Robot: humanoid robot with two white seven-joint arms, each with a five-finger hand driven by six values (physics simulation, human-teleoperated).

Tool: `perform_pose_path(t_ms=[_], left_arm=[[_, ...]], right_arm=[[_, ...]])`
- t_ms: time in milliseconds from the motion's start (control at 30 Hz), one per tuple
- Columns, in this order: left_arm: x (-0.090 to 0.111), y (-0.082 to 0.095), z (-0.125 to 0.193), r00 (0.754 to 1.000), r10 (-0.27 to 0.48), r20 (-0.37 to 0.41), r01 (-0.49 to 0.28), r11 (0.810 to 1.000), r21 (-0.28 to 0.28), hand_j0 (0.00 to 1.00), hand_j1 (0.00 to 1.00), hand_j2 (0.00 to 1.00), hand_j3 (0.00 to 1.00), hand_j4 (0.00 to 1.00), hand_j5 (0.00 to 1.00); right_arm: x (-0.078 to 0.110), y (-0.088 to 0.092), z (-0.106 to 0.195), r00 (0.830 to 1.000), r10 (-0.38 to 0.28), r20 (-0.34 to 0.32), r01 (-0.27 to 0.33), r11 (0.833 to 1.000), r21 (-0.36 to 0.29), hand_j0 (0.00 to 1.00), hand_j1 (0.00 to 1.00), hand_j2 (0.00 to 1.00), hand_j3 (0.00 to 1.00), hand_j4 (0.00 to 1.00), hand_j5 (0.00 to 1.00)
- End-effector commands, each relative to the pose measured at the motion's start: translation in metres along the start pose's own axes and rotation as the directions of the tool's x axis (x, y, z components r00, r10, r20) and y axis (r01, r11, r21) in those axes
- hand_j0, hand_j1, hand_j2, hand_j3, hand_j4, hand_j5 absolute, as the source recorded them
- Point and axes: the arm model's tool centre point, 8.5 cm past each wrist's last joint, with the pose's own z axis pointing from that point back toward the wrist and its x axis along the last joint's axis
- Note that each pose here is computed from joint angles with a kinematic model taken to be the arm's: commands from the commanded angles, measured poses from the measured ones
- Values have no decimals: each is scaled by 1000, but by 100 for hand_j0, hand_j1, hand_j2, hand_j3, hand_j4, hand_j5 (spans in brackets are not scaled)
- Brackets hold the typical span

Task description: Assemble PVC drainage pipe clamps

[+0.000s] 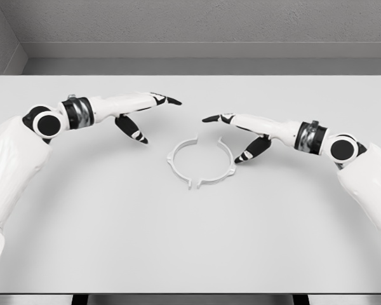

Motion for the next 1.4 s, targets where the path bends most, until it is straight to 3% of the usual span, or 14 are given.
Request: perform_pose_path(t_ms=[0,733,833,933,1100,1367], left_arm=[[-1,2,2,1000,9,-1,-9,1000,9,100,100,100,100,100,100],[-3,3,6,1000,17,-1,-17,1000,17,100,100,100,100,100,100],[-3,3,6,1000,17,-1,-17,1000,17,100,100,100,100,100,100],[-3,3,6,1000,17,-1,-17,1000,17,100,100,100,100,100,100],[-3,3,6,1000,17,-1,-17,1000,17,100,100,100,100,100,100],[-3,3,6,1000,19,0,-19,1000,20,100,100,100,100,100,100]], right_arm=[[1,2,-2,1000,-5,5,5,1000,4,100,100,100,100,100,100],[18,-9,-22,998,16,56,-16,1000,-4,100,100,100,100,100,100],[14,-13,-15,999,10,42,-10,1000,-21,100,100,100,100,100,100],[0,-7,3,1000,-1,0,1,1000,-13,100,100,100,100,100,100],[-3,1,4,1000,-15,-5,15,1000,-6,100,100,100,100,100,100],[-3,-2,4,1000,-13,-8,13,1000,-9,100,100,100,100,100,100]])
